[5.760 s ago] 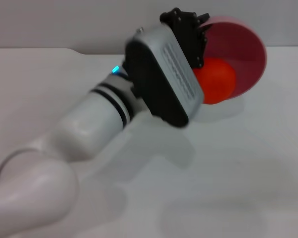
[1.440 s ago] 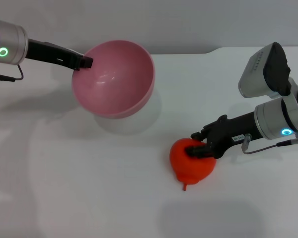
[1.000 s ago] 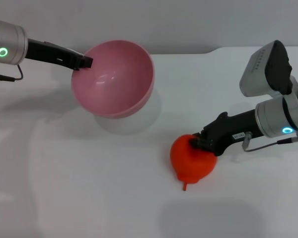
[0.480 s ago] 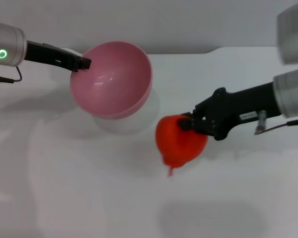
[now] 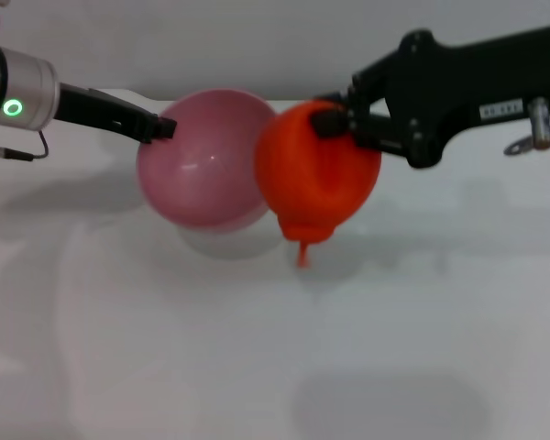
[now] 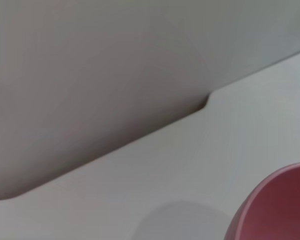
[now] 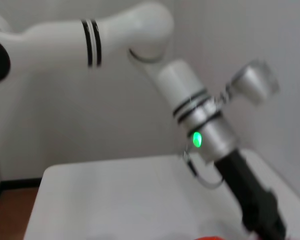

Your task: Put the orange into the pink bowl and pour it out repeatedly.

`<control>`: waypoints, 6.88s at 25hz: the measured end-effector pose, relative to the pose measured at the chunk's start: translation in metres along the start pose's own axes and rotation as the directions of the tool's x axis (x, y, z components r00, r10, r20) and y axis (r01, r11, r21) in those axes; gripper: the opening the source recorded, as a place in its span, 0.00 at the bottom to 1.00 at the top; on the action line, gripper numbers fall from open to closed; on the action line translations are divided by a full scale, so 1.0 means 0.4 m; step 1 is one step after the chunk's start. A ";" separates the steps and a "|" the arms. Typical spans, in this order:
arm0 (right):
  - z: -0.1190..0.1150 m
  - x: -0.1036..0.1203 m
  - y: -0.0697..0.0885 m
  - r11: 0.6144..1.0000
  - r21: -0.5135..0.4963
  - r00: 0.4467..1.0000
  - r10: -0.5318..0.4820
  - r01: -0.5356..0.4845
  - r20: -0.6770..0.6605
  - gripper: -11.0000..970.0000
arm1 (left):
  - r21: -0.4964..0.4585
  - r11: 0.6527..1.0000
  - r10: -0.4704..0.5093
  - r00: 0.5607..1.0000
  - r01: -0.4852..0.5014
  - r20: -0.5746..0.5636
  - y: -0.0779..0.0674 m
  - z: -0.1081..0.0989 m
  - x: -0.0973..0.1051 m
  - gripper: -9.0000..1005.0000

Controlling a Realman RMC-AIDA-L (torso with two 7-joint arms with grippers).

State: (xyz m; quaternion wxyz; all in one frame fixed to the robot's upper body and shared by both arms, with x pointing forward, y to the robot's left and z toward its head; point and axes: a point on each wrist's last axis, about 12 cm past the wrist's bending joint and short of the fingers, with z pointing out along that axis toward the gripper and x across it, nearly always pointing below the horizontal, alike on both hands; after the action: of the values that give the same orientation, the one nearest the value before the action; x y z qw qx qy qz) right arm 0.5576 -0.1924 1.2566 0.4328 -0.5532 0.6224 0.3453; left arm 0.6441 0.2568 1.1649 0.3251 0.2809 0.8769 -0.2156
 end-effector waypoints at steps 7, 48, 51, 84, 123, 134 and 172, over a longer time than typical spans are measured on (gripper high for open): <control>0.028 -0.001 -0.048 0.987 0.160 0.998 -0.037 0.028 0.059 0.10 | 0.059 0.998 0.018 1.000 -0.016 -0.024 -0.044 0.031 0.003 0.05; -0.107 0.201 -0.068 0.787 0.602 0.795 -0.277 -0.135 0.540 0.67 | 0.111 0.987 0.114 0.993 -0.114 0.000 -0.149 0.121 -0.039 0.05; -0.107 0.214 -0.077 0.762 0.626 0.773 -0.296 -0.163 0.562 0.67 | 0.105 0.987 0.121 0.993 -0.121 0.008 -0.152 0.125 -0.042 0.05; -0.104 0.258 -0.060 0.740 0.620 0.644 -0.346 -0.259 0.682 0.67 | 0.167 0.976 0.155 0.984 -0.139 -0.087 -0.169 0.129 -0.011 0.05; -0.096 0.323 -0.027 0.742 0.603 0.652 -0.306 -0.293 0.693 0.67 | 0.097 0.974 0.228 0.916 -0.207 -0.329 -0.155 0.133 0.030 0.10; -0.100 0.330 -0.025 0.736 0.607 0.654 -0.303 -0.301 0.693 0.67 | 0.087 0.978 0.206 0.923 -0.188 -0.326 -0.158 0.133 0.024 0.13; -0.194 0.508 0.016 0.231 0.886 0.774 -0.432 -0.402 0.463 0.67 | -0.535 0.821 0.419 0.427 0.198 0.801 0.055 -0.122 0.342 0.81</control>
State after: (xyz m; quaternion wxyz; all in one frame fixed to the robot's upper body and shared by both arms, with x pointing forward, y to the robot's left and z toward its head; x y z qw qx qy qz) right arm 0.5362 -0.3411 1.0991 0.8627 -0.0143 0.5039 0.0401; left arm 0.5496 0.3488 1.1000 0.8198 0.0751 0.5661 -0.0424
